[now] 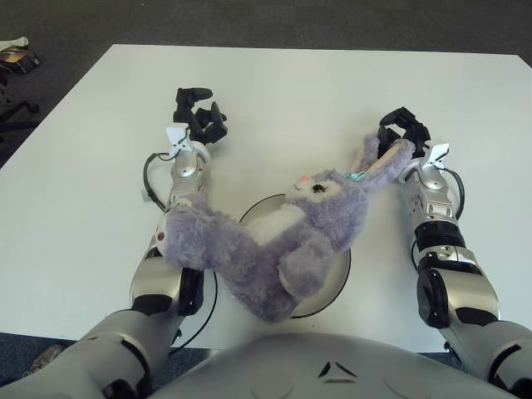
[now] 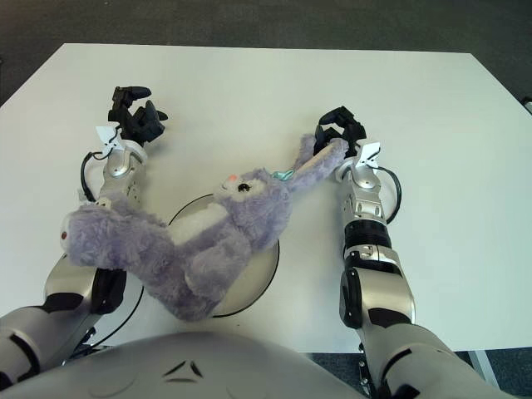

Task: Put the doll into the plate.

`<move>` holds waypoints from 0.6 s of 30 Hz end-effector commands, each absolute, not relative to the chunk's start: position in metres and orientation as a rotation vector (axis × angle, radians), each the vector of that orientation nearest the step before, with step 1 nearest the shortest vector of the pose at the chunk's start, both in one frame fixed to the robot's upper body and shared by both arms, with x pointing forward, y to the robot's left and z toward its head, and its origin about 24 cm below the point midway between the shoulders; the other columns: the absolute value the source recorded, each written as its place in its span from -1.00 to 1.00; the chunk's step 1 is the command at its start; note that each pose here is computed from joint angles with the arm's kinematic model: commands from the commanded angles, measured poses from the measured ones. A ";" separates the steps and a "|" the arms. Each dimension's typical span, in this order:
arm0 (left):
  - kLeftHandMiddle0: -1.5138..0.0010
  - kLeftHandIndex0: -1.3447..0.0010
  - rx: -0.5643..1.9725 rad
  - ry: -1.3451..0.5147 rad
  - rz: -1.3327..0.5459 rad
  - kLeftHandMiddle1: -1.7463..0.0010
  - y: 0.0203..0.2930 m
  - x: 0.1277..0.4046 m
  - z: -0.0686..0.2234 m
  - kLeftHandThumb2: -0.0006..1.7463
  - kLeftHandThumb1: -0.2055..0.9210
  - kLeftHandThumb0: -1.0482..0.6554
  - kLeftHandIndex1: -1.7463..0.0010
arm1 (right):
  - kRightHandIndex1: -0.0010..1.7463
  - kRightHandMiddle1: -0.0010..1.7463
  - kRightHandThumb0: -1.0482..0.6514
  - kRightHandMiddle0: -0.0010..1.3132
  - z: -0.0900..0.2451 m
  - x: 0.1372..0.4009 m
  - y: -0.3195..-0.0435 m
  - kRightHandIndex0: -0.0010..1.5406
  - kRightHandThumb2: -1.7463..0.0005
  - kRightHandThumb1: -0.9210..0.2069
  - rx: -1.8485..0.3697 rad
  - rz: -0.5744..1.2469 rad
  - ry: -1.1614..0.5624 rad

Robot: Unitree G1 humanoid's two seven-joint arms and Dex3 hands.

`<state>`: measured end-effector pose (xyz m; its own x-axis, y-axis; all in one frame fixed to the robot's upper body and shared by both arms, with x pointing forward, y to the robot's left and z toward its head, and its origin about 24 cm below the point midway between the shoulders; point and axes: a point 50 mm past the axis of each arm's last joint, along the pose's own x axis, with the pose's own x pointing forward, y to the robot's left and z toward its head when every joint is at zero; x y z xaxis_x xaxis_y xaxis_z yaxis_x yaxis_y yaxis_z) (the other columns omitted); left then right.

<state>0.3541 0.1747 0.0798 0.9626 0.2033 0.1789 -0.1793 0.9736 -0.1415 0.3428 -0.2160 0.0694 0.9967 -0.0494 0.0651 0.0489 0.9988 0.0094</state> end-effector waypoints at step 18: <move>0.19 0.54 -0.117 -0.196 0.174 -0.97 0.164 0.343 0.074 0.45 0.03 0.22 -1.00 | 1.00 0.64 0.21 0.22 0.064 0.319 -0.193 0.11 -0.82 0.66 0.025 0.037 0.081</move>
<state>0.3448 0.1633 0.0745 0.9669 0.1775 0.1834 -0.1534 0.9785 -0.1381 0.3243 -0.1948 0.0774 0.9994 0.0307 -0.0130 -0.0307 0.9995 0.0069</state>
